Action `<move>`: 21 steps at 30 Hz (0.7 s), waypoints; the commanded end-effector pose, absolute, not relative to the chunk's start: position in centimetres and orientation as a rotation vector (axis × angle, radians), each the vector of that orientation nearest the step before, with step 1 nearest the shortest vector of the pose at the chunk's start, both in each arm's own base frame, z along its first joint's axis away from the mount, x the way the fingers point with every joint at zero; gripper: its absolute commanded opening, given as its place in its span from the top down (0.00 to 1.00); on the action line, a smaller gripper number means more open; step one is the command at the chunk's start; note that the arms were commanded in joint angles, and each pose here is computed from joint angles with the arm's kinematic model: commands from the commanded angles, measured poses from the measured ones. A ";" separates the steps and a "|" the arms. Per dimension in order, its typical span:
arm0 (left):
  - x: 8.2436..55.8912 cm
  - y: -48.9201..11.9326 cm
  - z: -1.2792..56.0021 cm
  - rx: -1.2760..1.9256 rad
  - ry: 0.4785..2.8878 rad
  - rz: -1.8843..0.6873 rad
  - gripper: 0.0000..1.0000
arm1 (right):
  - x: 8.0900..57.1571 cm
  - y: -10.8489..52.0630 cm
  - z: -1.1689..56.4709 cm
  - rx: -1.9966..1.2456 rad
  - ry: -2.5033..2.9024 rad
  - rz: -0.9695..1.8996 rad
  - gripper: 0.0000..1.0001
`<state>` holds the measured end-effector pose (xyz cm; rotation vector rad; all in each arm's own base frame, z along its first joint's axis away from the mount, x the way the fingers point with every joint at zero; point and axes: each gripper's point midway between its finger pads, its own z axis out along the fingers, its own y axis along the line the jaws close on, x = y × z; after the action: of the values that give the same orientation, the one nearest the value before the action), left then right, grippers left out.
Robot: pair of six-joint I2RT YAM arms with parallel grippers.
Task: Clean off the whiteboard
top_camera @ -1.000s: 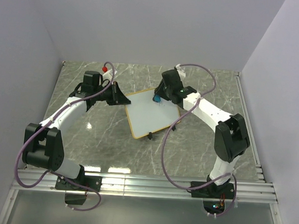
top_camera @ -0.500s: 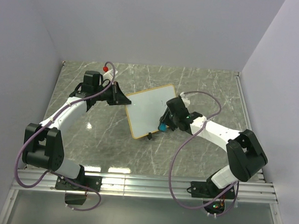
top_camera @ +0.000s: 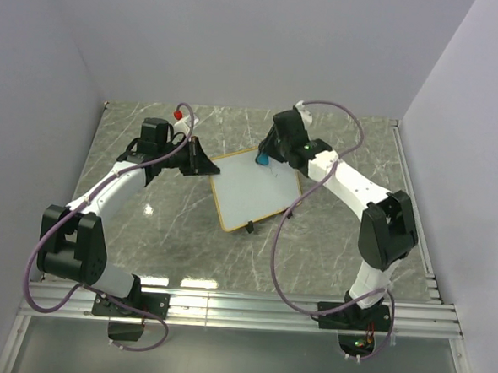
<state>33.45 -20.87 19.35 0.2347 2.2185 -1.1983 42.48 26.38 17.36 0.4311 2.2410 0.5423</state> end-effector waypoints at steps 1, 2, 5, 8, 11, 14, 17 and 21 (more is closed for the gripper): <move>33.0 -20.9 19.4 0.286 2.234 -1.137 1.00 | 44.8 25.7 18.1 0.434 2.220 0.487 1.00; 33.1 -20.9 19.5 0.286 2.232 -1.135 1.00 | 44.7 25.6 17.7 0.442 2.228 0.485 1.00; 33.0 -21.0 19.6 0.283 2.232 -1.145 1.00 | 42.9 25.3 15.5 0.469 2.259 0.504 1.00; 33.1 -21.1 19.3 0.275 2.235 -1.156 1.00 | 39.2 25.1 12.3 0.466 2.310 0.484 1.00; 33.2 -21.2 19.1 0.269 2.235 -1.160 1.00 | 34.8 25.2 8.9 0.457 2.384 0.474 1.00; 33.4 -21.2 19.0 0.272 2.240 -1.159 1.00 | 31.7 25.5 6.5 0.398 2.448 0.480 1.00; 33.4 -21.2 18.9 0.280 2.245 -1.153 1.00 | 31.7 24.7 6.1 0.396 2.451 0.425 1.00; 33.4 -21.3 19.1 0.284 2.250 -1.150 1.00 | 35.3 23.8 8.6 0.458 2.373 0.430 1.00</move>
<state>33.59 -20.72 19.06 0.1902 2.2509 -1.1916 34.65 23.90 9.70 0.4541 2.3225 0.4552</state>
